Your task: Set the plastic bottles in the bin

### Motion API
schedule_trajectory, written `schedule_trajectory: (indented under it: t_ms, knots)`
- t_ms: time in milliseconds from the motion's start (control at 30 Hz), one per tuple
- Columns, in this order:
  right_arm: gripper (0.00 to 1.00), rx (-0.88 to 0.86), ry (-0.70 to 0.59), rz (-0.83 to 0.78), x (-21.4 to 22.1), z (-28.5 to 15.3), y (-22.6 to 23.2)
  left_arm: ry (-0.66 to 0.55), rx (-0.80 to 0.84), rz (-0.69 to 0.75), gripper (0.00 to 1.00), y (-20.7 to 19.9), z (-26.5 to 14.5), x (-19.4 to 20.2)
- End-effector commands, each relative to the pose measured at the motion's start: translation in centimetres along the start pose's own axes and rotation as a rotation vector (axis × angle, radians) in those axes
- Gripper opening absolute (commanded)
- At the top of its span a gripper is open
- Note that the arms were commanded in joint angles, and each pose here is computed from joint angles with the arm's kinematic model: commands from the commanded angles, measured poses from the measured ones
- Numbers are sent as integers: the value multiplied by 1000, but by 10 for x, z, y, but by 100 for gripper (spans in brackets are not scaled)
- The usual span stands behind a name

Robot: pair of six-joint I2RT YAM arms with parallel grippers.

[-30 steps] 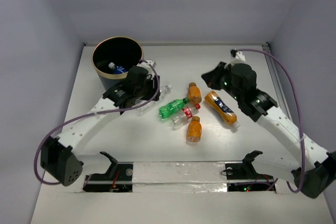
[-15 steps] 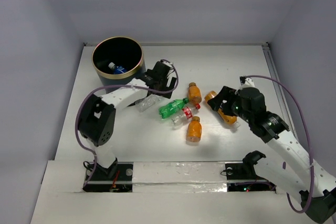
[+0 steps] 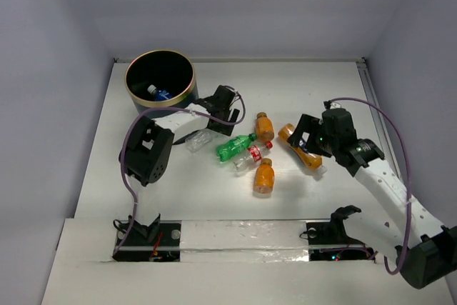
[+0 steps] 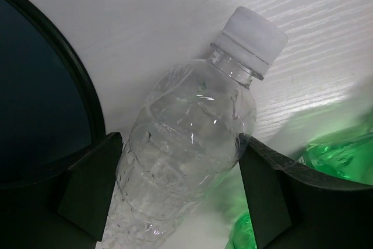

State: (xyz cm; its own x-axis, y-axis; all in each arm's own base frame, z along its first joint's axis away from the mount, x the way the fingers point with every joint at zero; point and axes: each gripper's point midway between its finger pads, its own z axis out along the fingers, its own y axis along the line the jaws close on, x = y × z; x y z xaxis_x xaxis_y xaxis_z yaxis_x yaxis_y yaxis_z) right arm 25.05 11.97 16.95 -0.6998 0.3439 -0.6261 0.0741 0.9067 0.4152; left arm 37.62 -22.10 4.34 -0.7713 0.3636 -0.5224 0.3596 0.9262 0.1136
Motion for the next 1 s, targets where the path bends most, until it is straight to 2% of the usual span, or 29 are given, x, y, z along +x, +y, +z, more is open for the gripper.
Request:
schedule_trajectory:
  t_ms: [0,100,233,333,367,500,633,800,867,967]
  knots:
    - [96,23,-18,-39,-27,4,0,-76,19,-23,71,-1,-12,-22]
    - [96,94,-47,-61,-52,9,-14,-136,13,-41,64,3,-34,-44]
    - [95,153,-6,-150,-75,24,-25,-241,17,-99,57,13,-80,-81]
    - [95,179,124,-245,-70,45,-29,-332,45,-135,54,16,-124,-108]
    - [96,175,203,-263,-59,58,-32,-375,65,-149,54,17,-144,-117]
    - [98,84,311,-312,-48,72,-19,-512,132,-195,52,20,-213,-151]
    - [99,77,403,-333,-37,83,-23,-680,197,-248,51,27,-291,-183]
    - [99,80,450,-322,-26,95,-27,-899,244,-369,51,67,-384,-215]
    - [99,87,483,-318,-18,102,-32,-962,261,-412,51,87,-407,-218]
    - [99,86,530,-305,-8,113,-35,-1020,213,-506,51,130,-416,-219]
